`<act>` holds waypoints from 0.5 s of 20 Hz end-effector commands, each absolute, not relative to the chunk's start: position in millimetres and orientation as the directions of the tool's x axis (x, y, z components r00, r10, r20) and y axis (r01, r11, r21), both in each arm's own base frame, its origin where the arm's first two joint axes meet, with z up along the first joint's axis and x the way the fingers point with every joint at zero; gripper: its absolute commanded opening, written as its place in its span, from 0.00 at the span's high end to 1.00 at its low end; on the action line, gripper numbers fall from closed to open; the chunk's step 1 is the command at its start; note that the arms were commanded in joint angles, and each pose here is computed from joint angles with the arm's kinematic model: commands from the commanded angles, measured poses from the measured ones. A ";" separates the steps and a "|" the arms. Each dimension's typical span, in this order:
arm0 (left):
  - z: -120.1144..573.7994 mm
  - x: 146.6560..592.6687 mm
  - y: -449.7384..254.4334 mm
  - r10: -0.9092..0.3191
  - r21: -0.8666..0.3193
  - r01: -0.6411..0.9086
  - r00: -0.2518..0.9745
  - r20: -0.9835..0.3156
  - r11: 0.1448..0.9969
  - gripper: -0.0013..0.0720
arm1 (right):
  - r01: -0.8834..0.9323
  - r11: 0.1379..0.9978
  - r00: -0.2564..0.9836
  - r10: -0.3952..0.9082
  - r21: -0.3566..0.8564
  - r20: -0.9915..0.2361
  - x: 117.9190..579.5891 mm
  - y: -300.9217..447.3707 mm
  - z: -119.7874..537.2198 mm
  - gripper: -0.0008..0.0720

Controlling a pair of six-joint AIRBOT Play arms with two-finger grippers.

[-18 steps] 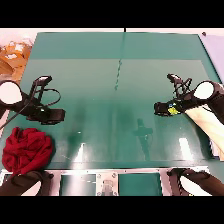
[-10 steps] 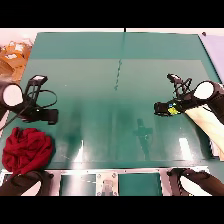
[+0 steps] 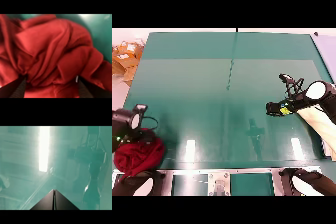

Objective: Fold the shirts.

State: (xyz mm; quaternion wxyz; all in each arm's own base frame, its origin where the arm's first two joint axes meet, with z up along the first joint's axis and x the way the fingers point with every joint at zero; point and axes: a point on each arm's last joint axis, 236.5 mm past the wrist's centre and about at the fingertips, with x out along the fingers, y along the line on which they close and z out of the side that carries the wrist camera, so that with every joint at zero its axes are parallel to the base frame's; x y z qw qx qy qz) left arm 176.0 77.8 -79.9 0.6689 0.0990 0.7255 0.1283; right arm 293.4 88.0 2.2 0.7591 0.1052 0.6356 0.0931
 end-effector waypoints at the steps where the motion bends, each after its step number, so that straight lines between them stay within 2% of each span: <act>1: -110.6 165.2 69.5 0.231 0.232 -0.006 -0.087 -0.969 0.973 0.16 | -0.008 0.960 0.175 0.276 0.278 -0.945 293.2 88.2 2.3 0.96; 2: -110.5 167.1 65.9 0.213 0.213 0.012 -0.081 -0.974 0.977 0.19 | -0.008 0.961 0.175 0.275 0.278 -0.945 293.2 88.0 2.3 0.96; 3: -107.0 169.0 65.7 0.212 0.210 0.036 -0.082 -0.974 0.977 0.72 | -0.008 0.961 0.175 0.275 0.278 -0.945 293.3 88.0 2.2 0.96; 4: -99.9 175.6 66.6 0.215 0.211 0.055 -0.070 -0.974 0.976 0.95 | -0.008 0.961 0.175 0.275 0.278 -0.945 293.2 88.0 2.3 0.96; 7: -56.6 216.9 69.5 0.220 0.222 0.053 0.030 -0.975 0.974 0.95 | -0.008 0.961 0.175 0.275 0.278 -0.945 293.2 88.0 2.3 0.96; 10: 25.3 285.9 31.8 0.079 0.109 0.102 0.264 -0.961 0.989 0.95 | -0.008 0.960 0.175 0.275 0.279 -0.945 293.4 88.1 2.3 0.96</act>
